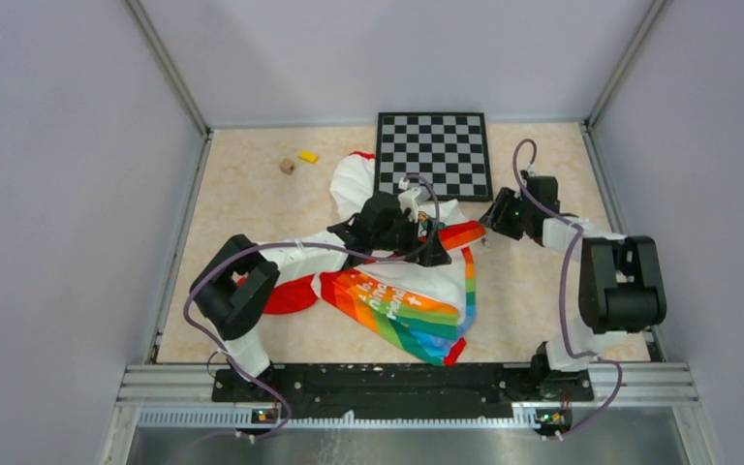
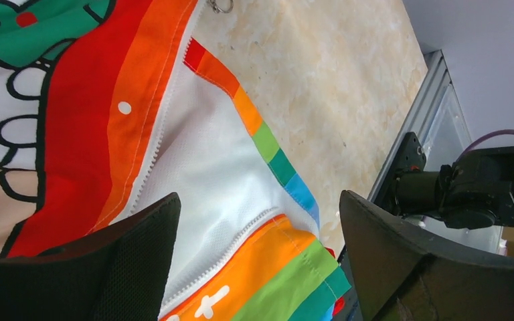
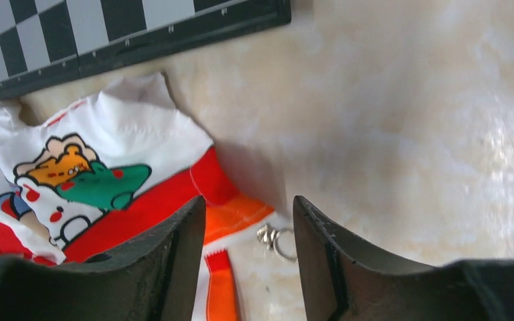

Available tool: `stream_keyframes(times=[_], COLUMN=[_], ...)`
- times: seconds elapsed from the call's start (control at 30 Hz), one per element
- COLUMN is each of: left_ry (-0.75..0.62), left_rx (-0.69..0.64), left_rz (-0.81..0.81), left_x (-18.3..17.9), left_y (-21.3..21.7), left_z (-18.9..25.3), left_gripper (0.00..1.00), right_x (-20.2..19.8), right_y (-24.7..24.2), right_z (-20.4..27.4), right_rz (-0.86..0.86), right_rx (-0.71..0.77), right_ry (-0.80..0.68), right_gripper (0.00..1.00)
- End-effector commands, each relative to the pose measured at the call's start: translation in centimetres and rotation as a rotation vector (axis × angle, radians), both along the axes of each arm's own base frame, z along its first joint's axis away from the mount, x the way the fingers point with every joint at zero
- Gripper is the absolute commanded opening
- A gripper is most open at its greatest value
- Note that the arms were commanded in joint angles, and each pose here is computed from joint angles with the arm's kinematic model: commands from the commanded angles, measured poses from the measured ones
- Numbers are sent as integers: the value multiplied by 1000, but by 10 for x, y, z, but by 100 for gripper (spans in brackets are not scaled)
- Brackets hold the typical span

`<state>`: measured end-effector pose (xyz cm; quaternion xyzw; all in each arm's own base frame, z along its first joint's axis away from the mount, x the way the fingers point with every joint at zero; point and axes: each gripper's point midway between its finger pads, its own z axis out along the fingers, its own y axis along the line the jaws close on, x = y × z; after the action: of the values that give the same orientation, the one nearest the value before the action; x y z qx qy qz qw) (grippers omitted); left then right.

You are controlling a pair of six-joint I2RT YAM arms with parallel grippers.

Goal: Zip up the jacket

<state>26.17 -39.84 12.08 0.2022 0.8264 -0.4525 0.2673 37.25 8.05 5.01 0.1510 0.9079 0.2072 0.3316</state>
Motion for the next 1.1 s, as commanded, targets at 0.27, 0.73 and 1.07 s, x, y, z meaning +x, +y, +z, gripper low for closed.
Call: stream_keyframes(times=[0.27, 0.73, 1.07], left_ry=[54, 47, 60], left_rx=[-29, -48, -43], left_rz=[-52, -52, -61], left_x=[-29, -29, -36], left_y=[12, 10, 13], left_z=[-2, 13, 18], left_gripper=[89, 89, 89], right_x=[15, -49, -77], right_y=[26, 30, 22], right_z=[-13, 20, 13], right_rz=[193, 42, -40], right_rx=[118, 255, 402], right_ry=[-20, 48, 28], right_gripper=[30, 0, 0])
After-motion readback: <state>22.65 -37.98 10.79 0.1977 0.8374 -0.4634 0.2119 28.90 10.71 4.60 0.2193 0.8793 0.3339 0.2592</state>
